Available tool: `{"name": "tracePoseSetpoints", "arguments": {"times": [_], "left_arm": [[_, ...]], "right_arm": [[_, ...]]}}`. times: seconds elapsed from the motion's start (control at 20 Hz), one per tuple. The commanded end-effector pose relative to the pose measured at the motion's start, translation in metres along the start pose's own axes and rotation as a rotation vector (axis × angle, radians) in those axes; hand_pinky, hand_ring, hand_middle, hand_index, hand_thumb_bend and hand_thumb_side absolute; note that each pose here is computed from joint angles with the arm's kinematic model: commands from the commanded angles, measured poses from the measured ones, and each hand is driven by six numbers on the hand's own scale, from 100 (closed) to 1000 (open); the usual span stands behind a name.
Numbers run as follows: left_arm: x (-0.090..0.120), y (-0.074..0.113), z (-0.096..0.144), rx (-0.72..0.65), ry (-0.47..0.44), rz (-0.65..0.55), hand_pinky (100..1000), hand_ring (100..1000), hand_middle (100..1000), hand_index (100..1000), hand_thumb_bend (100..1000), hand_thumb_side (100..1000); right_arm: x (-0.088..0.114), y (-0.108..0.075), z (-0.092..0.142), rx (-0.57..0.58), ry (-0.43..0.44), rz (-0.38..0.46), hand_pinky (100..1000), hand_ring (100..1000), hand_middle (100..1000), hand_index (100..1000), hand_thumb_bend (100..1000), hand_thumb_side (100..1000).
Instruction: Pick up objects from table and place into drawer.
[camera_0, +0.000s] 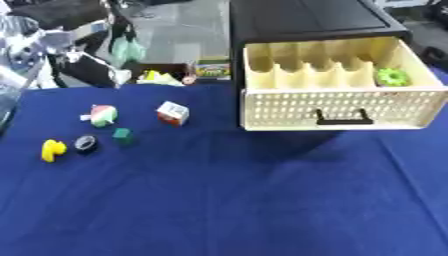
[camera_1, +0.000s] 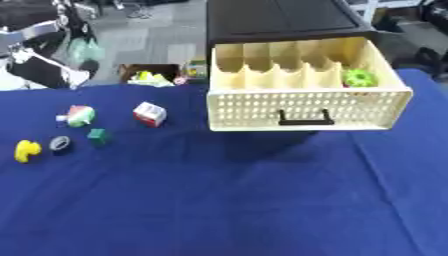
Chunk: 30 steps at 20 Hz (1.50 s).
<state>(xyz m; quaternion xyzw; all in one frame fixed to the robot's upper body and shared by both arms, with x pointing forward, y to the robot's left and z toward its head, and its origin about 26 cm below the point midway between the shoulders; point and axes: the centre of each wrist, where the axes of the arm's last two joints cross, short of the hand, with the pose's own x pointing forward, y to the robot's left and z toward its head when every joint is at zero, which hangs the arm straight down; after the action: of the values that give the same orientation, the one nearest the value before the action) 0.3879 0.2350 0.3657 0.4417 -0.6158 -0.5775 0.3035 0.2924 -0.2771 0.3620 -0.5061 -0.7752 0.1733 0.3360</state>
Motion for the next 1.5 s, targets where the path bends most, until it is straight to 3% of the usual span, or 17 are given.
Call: {"name": "tracePoseSetpoints", "arguments": {"times": [0.05,0.2,0.75,1.2,1.5], "left_arm": [[-0.005,0.019,-0.004,0.066,0.013,0.011,100,256,404,523,100,267],[-0.003,0.027,-0.011,0.11,0.011,0.005,100,256,404,522,100,265],[0.011,0.049,-0.045,0.287,-0.01,0.11,100,242,396,519,100,303],[0.031,0.035,-0.072,0.324,-0.123,0.172,100,249,393,519,100,326],[0.022,0.023,-0.084,0.342,-0.128,0.225,100,272,392,529,100,363]], "right_arm": [[0.01,-0.006,-0.004,-0.049,-0.044,-0.018,251,316,161,747,390,1000],[0.016,-0.004,-0.005,-0.088,-0.062,-0.048,304,359,190,750,380,1000],[0.029,-0.003,-0.009,-0.158,-0.093,-0.124,307,360,193,744,374,1000],[0.036,-0.005,-0.012,-0.204,-0.112,-0.174,305,359,194,741,362,1000],[0.04,-0.005,-0.013,-0.214,-0.12,-0.194,304,358,194,740,361,1000]]}}
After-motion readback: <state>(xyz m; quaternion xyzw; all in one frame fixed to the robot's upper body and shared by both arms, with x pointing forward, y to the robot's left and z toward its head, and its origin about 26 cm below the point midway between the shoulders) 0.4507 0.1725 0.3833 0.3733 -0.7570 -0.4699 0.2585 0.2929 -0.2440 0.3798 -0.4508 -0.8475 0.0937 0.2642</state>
